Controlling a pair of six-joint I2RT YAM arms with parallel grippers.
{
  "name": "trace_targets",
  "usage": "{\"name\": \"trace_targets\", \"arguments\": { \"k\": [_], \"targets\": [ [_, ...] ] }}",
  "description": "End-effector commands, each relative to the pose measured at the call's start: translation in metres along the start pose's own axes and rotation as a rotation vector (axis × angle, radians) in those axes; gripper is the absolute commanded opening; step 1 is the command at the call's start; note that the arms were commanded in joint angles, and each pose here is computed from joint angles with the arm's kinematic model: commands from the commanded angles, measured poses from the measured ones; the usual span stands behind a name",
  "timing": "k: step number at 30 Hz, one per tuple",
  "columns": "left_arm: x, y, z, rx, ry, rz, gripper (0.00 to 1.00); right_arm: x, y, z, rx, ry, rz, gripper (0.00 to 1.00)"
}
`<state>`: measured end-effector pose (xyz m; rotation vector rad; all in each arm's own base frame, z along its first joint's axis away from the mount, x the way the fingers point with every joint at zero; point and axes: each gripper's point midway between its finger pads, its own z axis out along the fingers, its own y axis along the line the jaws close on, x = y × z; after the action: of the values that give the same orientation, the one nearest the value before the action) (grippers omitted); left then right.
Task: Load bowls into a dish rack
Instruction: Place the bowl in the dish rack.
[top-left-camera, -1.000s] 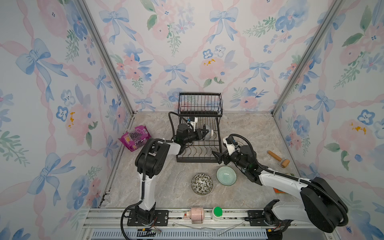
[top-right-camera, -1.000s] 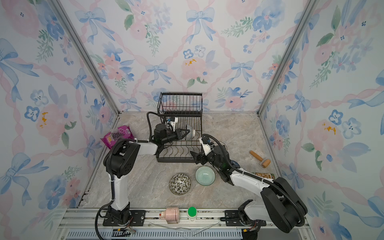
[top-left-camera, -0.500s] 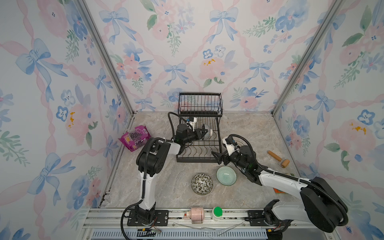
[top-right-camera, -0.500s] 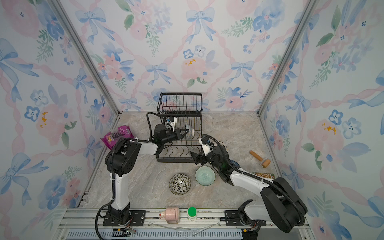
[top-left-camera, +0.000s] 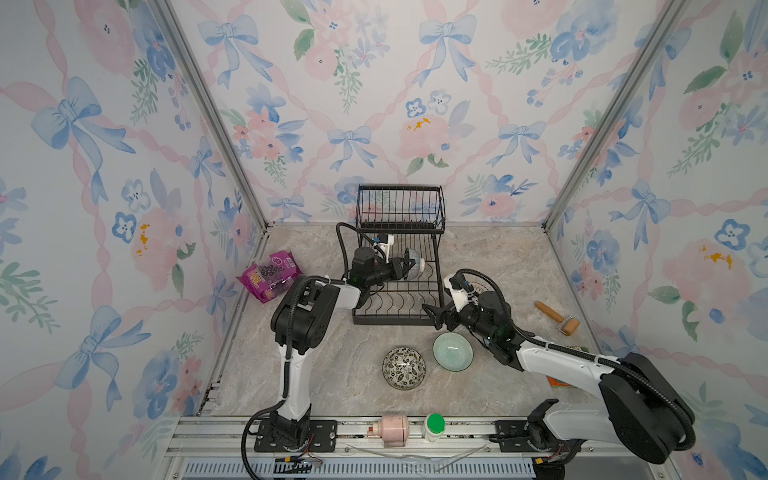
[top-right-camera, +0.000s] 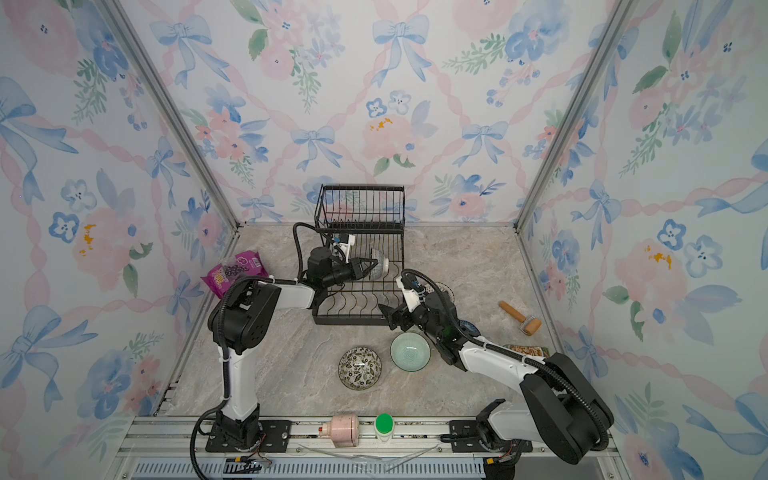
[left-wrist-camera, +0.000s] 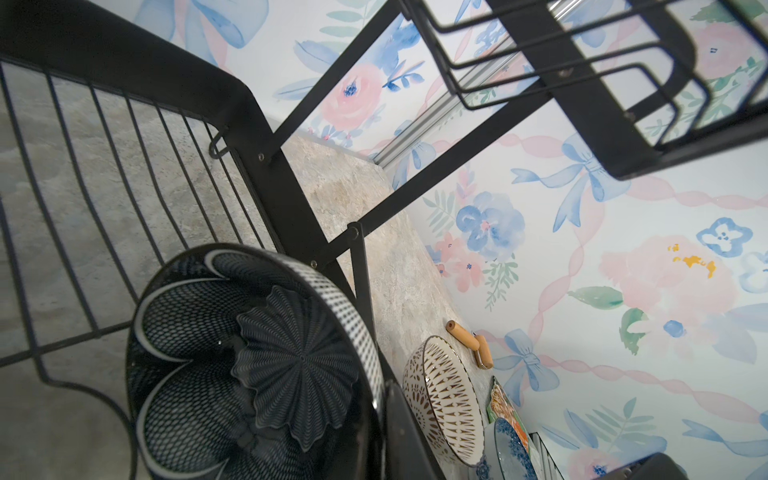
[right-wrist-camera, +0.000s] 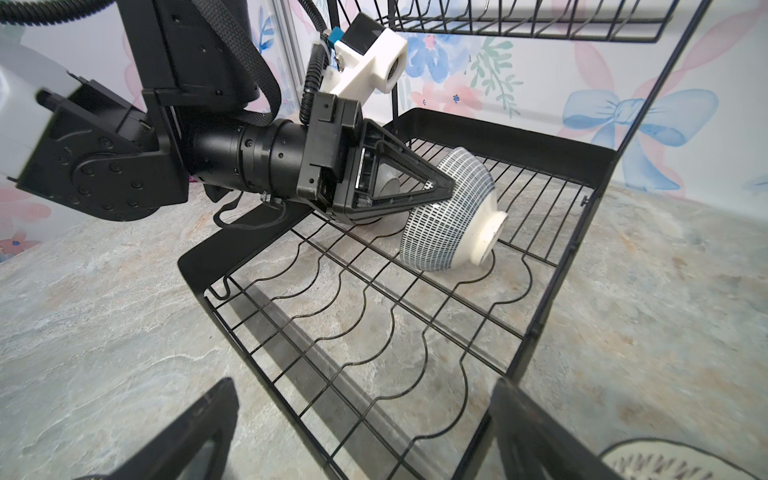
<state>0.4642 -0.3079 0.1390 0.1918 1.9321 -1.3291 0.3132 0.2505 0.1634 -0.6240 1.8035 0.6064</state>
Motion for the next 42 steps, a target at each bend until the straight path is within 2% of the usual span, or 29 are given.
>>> {"name": "trace_targets", "arguments": {
  "k": [1,14,21,42],
  "targets": [
    [-0.005,-0.001,-0.007,-0.051,-0.003,0.031,0.11,-0.007,0.008,0.003,-0.026,-0.026,-0.026,0.96],
    [-0.006,-0.004,-0.015,-0.093,-0.007,0.05,0.1,-0.007,0.009,0.003,-0.029,-0.024,-0.026,0.96],
    [-0.006,-0.007,-0.017,-0.102,-0.015,0.058,0.13,-0.007,0.008,0.004,-0.03,-0.024,-0.025,0.96],
    [-0.007,-0.003,-0.031,-0.234,-0.02,0.134,0.19,-0.007,0.01,0.004,-0.035,-0.023,-0.03,0.96]
  ]
}}
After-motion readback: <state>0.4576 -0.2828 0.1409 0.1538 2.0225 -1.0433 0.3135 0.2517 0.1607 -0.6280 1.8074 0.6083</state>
